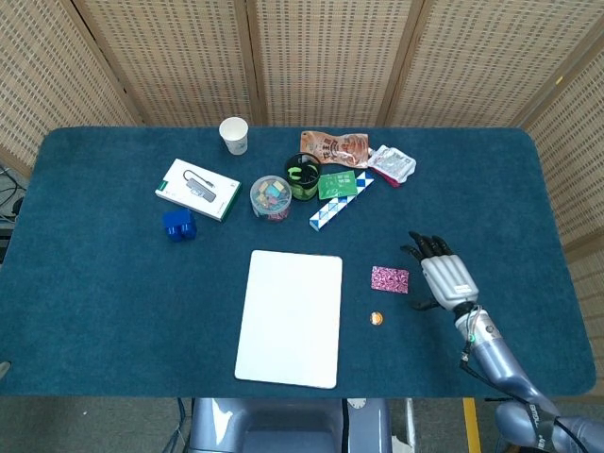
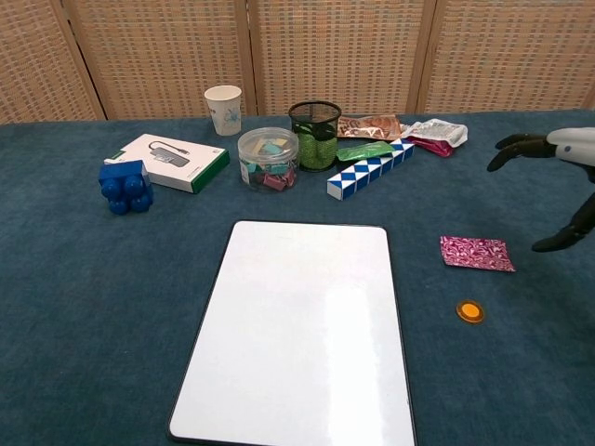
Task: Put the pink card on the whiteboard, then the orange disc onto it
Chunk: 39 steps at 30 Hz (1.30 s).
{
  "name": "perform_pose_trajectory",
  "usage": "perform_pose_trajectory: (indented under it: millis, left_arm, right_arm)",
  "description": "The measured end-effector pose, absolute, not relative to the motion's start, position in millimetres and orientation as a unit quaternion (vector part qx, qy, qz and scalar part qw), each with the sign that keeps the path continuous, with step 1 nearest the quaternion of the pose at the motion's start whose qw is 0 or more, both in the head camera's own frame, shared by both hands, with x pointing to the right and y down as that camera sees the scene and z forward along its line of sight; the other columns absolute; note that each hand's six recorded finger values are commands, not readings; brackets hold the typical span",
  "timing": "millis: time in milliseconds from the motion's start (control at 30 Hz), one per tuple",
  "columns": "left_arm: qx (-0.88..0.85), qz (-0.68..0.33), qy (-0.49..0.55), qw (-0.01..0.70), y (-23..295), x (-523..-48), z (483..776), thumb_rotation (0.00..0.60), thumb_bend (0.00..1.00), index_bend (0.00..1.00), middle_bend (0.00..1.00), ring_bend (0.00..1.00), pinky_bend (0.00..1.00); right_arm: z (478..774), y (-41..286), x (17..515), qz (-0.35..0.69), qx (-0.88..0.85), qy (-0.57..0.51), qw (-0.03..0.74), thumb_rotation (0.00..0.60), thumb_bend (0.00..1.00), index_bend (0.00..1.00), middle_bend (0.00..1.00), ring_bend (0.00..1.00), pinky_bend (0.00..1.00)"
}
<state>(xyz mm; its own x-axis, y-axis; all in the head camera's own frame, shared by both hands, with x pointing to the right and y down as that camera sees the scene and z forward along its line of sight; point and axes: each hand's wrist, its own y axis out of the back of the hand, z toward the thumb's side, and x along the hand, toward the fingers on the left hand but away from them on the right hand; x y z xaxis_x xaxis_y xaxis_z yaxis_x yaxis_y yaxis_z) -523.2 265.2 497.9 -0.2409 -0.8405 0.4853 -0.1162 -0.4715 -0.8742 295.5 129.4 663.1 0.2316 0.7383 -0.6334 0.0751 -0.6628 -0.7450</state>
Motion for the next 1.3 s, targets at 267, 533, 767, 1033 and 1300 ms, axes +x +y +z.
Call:
perform_pose_trajectory:
  millis: [267,533,767,1033,1300]
  left_arm:
    - [-0.553,-0.66,0.431,0.269,262.8,-524.6,503.1,0.6,0.0,0.0,0.0,0.0,0.0]
    - [-0.553,-0.659,0.433,0.269,263.4,-524.7,501.8,0.6,0.0,0.0,0.0,0.0,0.0]
    - [-0.555,-0.661,0.43,0.266,263.8,-525.1,504.7,0.6,0.0,0.0,0.0,0.0,0.0]
    - [-0.555,-0.662,0.43,0.263,263.7,-526.0,506.0,0.6,0.0,0.0,0.0,0.0,0.0]
    - [-0.556,-0.662,0.429,0.26,263.7,-525.5,507.2,0.6,0.0,0.0,0.0,0.0,0.0]
  right_arm:
    - [695.5,126.7,269.0,0.592,-0.711,-0.249,0.286,0.6,0.0,0.23,0.0,0.0,0.0]
    - [716.0,130.0,249.9,0.617,-0.696,-0.227,0.288,0.6,0.0,0.23,0.0,0.0,0.0]
    - [727.2,129.6,245.9,0.632,-0.686,-0.224,0.283,0.6,0.0,0.24,0.0,0.0,0.0]
    - [735.4,125.6,246.6,0.644,-0.677,-0.219,0.279,0.6,0.02,0.31,0.0,0.0,0.0]
    - [739.6,127.2,245.2,0.649,-0.675,-0.209,0.283,0.6,0.15,0.5,0.0,0.0,0.0]
